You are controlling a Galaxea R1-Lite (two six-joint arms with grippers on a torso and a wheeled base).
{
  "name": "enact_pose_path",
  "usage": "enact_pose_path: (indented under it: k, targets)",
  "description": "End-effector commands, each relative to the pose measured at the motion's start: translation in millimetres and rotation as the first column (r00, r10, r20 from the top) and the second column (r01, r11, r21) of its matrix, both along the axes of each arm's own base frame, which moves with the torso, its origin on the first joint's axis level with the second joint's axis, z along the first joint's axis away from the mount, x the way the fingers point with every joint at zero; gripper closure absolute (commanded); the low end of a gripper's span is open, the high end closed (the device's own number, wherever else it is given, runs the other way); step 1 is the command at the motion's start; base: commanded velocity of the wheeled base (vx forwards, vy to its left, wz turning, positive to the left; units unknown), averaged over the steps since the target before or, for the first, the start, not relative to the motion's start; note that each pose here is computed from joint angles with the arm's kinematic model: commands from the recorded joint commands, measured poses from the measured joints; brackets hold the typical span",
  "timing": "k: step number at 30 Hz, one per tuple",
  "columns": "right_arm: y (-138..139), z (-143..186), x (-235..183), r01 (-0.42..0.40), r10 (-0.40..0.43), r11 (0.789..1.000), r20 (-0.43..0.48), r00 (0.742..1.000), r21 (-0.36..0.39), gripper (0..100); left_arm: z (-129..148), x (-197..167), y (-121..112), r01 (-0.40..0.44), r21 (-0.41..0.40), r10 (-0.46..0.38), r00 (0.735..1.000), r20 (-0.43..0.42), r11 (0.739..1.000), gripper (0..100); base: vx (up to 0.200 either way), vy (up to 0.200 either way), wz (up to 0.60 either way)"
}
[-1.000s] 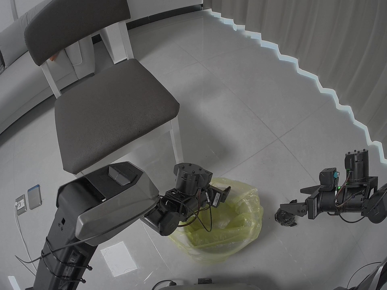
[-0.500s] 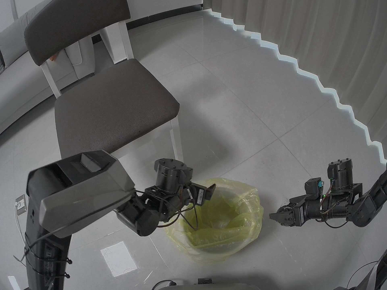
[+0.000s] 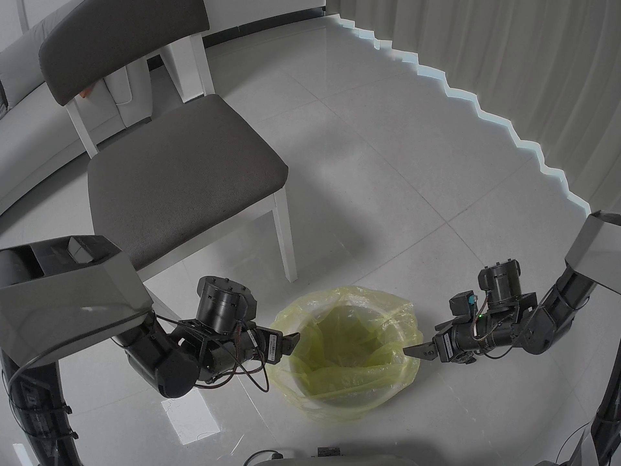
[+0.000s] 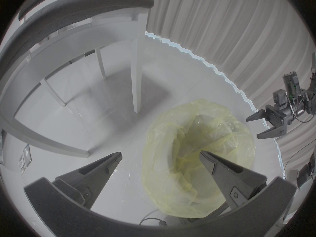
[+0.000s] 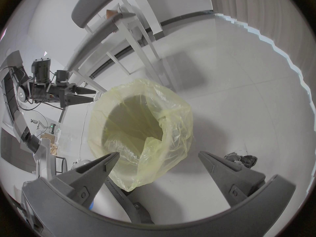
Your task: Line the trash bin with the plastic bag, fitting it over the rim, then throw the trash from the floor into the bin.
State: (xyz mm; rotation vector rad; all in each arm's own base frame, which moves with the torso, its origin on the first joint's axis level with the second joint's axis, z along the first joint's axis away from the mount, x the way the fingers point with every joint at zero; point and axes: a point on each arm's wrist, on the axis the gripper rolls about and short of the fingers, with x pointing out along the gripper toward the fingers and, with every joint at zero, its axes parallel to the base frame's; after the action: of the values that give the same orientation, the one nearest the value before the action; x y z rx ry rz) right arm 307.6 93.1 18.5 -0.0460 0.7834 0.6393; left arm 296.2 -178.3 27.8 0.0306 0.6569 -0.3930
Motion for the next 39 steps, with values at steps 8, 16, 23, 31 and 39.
enact_pose_path:
  k: [8, 16, 23, 31, 39]
  targets:
    - [11, -15, 29, 0.021, -0.022, 0.999, -0.029, 0.999, -0.047, 0, -31, 3, 6, -0.022, 0.011, 0.022, 0.999, -0.037, 1.000, 0, 0.000, 0.000, 0.00]
    - [10, -20, 31, 0.026, -0.029, 0.998, -0.050, 0.998, -0.054, 0, -38, 6, 3, -0.018, 0.016, 0.018, 0.999, -0.045, 1.000, 0, 0.000, 0.000, 0.00]
    - [6, -23, 33, 0.037, -0.040, 0.998, -0.056, 0.998, -0.057, 0, -46, 11, 0, -0.014, 0.016, 0.015, 0.999, -0.052, 1.000, 100, 0.000, 0.000, 0.00]
    - [5, -27, 32, 0.036, -0.040, 0.998, -0.068, 0.997, -0.060, 0, -44, 13, -3, -0.012, 0.009, 0.012, 0.999, -0.040, 1.000, 100, 0.000, 0.000, 0.00]
    - [5, -33, 32, 0.021, -0.027, 0.997, -0.072, 0.997, -0.074, 100, -45, 12, -3, -0.010, 0.003, 0.010, 1.000, -0.029, 1.000, 100, 0.000, 0.000, 0.00]
